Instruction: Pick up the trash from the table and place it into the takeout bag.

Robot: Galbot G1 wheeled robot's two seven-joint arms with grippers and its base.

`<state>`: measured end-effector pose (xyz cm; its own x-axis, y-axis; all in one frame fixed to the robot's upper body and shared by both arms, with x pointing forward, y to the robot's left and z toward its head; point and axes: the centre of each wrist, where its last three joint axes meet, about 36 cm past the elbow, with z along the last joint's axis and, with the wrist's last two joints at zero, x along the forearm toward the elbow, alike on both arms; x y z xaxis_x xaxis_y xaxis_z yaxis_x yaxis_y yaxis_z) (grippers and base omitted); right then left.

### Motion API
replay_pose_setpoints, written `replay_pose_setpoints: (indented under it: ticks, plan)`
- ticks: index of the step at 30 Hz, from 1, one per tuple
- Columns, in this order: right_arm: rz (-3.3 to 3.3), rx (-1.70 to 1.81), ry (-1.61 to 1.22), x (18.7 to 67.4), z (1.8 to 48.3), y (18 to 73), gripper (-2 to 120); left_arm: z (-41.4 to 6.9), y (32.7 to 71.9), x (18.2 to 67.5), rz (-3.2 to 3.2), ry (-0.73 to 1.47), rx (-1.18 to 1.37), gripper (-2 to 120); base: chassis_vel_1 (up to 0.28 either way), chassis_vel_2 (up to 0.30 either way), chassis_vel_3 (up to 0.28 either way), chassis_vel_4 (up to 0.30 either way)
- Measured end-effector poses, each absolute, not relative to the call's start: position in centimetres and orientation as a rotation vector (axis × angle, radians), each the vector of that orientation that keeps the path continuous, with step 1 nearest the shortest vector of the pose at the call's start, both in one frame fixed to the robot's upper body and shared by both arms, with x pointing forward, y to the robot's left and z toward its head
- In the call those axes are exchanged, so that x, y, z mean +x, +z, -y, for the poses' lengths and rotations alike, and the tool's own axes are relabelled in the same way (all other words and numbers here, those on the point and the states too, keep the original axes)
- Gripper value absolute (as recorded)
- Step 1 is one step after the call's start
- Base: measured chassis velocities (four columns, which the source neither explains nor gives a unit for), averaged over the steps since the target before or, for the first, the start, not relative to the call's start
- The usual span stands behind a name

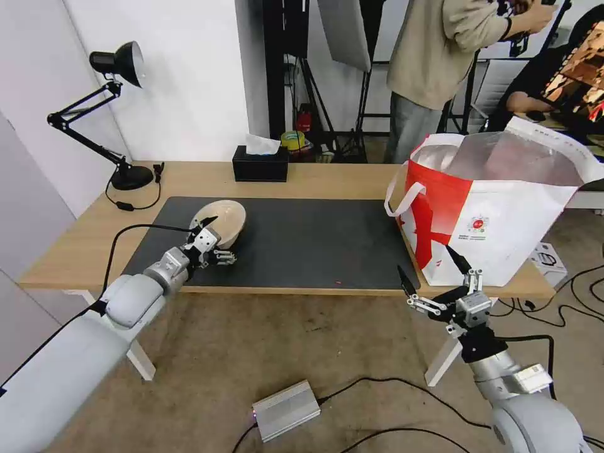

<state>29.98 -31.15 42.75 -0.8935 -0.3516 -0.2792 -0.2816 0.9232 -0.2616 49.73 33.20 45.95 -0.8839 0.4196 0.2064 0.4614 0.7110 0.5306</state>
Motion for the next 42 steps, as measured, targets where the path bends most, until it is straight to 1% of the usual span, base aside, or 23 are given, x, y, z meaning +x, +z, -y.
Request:
replay_pose_setpoints:
  ticks: [29,42]
  plan:
    - [-2.759,-0.467,-0.307,30.0,31.2,42.7,99,-36.2,44.8,49.9,2.752,-0.959,-0.667,100,0.0,0.0,0.0,0.0]
    - [-2.759,-0.467,-0.307,30.0,31.2,42.7,99,-36.2,44.9,50.6,2.748,-0.991,-0.661,100,0.0,0.0,0.0,0.0]
